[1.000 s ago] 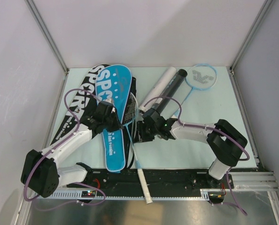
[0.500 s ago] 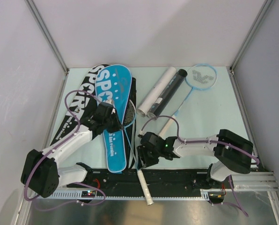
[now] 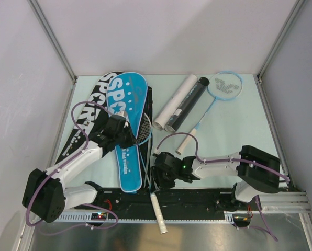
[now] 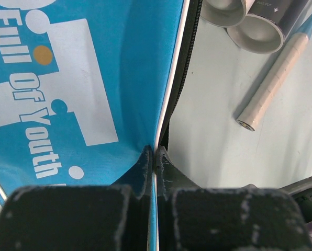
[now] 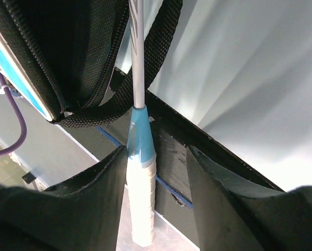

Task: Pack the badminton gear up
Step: Place the racket in the racket bag.

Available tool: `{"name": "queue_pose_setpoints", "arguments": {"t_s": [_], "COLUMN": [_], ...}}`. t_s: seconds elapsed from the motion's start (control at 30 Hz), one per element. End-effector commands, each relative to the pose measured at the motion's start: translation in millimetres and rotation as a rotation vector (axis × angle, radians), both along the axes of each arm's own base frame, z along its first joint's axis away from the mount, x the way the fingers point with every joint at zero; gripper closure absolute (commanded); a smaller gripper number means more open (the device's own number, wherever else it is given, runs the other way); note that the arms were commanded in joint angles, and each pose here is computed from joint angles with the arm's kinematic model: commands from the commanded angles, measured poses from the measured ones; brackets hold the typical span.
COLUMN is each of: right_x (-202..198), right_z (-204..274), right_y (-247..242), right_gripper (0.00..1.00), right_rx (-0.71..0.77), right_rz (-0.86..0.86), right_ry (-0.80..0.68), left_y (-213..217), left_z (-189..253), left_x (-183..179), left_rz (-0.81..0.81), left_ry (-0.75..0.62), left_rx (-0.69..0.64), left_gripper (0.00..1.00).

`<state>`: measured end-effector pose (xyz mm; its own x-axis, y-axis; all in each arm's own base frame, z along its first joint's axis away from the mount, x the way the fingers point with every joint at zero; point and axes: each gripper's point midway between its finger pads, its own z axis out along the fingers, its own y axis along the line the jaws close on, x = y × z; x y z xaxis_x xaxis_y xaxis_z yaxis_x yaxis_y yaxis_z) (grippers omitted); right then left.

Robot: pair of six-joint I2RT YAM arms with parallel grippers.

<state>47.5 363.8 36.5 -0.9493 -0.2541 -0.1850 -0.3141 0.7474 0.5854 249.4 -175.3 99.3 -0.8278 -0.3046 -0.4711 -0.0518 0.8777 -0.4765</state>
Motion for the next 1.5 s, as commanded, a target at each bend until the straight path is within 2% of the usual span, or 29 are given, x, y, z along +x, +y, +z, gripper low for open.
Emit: {"name": "queue_pose_setpoints", "arguments": {"t_s": [0.0,0.2,0.5,0.6,0.63,0.73,0.8,1.0,1.23,1.47], "right_x": [-2,-8,-30,-29,-25,-9,7,66,107,153], "right_z": [16,23,-10,-14,-12,-6,2,21,20,53], "right_y": [0,-3,-1,4,7,18,25,33,51,71], "right_gripper": [0.46,0.45,0.48,0.57,0.65,0.91,0.98,1.00,1.00,1.00], "right_rx": [0.030,0.028,-0.057,-0.047,-0.029,0.027,0.072,0.138,0.185,0.261], "right_rz": [-0.022,-0.031,-0.037,-0.035,-0.038,-0.061,-0.087,-0.204,-0.218,-0.257], "right_ry": [-0.019,-0.025,0.022,0.015,0.008,-0.018,-0.064,-0.180,-0.204,-0.250], "left_y": [-9,-9,-8,-9,-9,-10,-11,-12,-13,-15], "left_z": [12,13,11,11,10,11,11,9,8,9], "left_x": [7,9,7,4,4,3,2,-1,-4,-12], "left_rz": [-0.007,-0.003,-0.006,-0.010,-0.011,-0.013,-0.014,-0.021,-0.018,-0.014], "left_ry": [-0.049,-0.061,-0.071,-0.072,-0.071,-0.071,-0.069,-0.061,-0.052,-0.049], "left_rx": [-0.051,-0.049,-0.054,-0.064,-0.067,-0.075,-0.084,-0.091,-0.115,-0.158], "left_gripper": [1.00,1.00,1.00,1.00,1.00,1.00,1.00,1.00,1.00,1.00]}}
